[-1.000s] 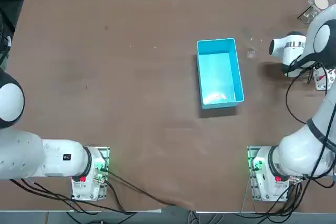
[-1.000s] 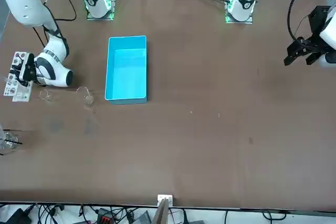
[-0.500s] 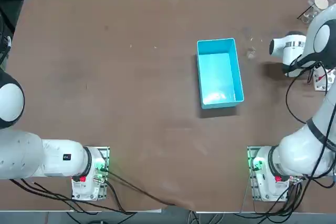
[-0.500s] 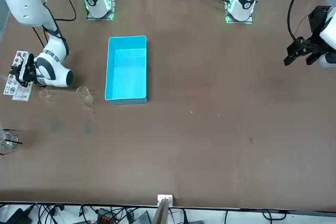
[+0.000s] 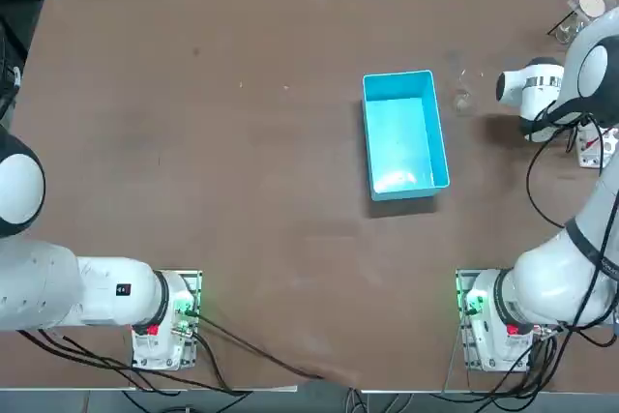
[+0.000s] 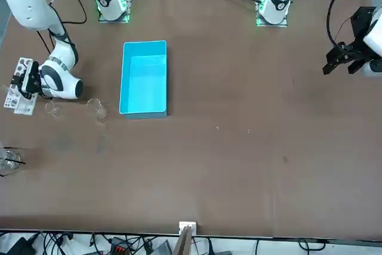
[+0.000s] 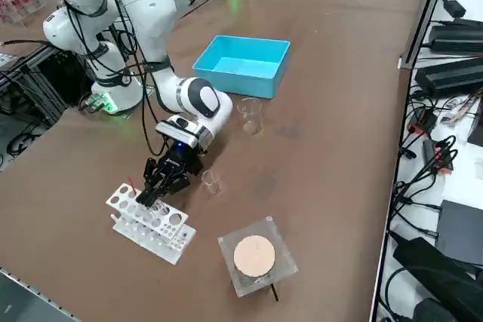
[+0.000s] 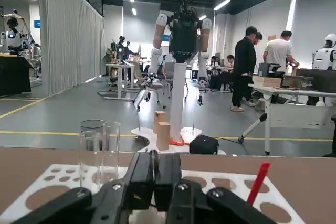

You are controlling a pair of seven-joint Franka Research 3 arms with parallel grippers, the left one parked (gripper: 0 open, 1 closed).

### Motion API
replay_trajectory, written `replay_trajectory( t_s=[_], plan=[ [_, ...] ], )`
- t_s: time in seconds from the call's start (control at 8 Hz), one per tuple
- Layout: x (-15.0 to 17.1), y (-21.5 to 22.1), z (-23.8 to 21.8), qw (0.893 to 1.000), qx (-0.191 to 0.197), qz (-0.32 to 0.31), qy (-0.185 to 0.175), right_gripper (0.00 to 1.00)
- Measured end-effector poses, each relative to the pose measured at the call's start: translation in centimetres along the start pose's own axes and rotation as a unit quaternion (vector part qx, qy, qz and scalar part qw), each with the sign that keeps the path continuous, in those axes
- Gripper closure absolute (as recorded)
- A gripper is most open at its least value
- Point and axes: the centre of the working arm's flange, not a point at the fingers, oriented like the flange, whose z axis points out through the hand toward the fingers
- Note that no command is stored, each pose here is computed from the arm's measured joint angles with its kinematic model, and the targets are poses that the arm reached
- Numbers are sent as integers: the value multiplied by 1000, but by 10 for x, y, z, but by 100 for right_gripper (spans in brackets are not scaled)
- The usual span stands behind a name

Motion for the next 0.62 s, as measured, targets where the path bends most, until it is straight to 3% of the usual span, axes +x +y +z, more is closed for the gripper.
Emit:
replay_trajectory(
  t_s=[0.62],
  plan=[
    [4,3,4,1000,-9,-2,20,94]
  ],
)
